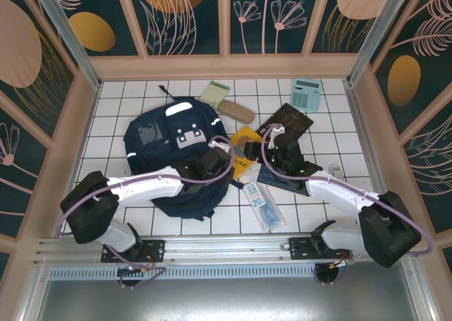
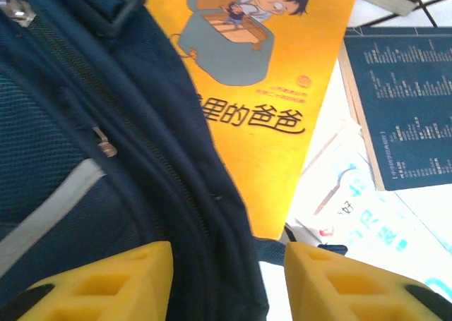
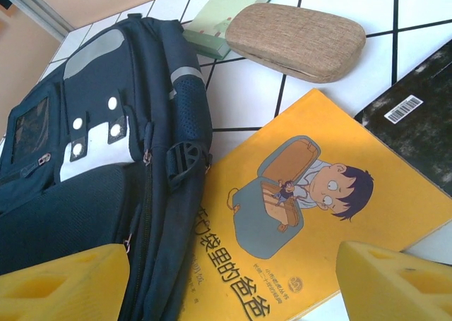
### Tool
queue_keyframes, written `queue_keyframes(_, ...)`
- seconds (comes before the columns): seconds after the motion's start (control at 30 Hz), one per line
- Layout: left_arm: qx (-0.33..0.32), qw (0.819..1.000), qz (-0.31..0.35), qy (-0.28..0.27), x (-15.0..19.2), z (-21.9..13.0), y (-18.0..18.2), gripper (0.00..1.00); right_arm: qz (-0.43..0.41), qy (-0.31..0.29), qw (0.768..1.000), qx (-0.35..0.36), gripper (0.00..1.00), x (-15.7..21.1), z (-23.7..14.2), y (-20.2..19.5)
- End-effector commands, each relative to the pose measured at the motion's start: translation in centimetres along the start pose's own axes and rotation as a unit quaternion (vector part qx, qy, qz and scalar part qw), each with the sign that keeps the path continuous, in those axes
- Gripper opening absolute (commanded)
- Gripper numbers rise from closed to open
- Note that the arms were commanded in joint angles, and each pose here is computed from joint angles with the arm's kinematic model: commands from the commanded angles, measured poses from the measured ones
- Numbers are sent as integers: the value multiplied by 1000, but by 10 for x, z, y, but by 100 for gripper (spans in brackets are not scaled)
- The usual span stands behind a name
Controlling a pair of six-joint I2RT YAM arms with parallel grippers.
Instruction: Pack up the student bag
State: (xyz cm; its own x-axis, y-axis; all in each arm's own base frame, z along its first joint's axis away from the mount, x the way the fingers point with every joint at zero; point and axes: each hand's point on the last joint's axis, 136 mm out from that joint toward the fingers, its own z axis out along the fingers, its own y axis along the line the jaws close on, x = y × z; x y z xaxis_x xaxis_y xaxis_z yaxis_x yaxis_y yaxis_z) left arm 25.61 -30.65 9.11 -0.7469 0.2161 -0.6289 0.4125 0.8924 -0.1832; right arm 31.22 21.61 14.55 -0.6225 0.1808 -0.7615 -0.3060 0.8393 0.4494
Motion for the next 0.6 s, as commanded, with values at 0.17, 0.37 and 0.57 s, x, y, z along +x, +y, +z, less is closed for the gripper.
queue_keyframes(0.17,-109,986,110,62,34,22,21,49,-6,-7,1000,9,78,1,-3,-7)
queue_keyframes(0.37,-193,971,134,39,22,19,35,0,-3,-16,1000,-12,75,-1,-5,-1)
queue_keyframes(0.57,-218,970,93,-57,-21,-31,46,0,3,-25,999,-25,77,-3,-6,3)
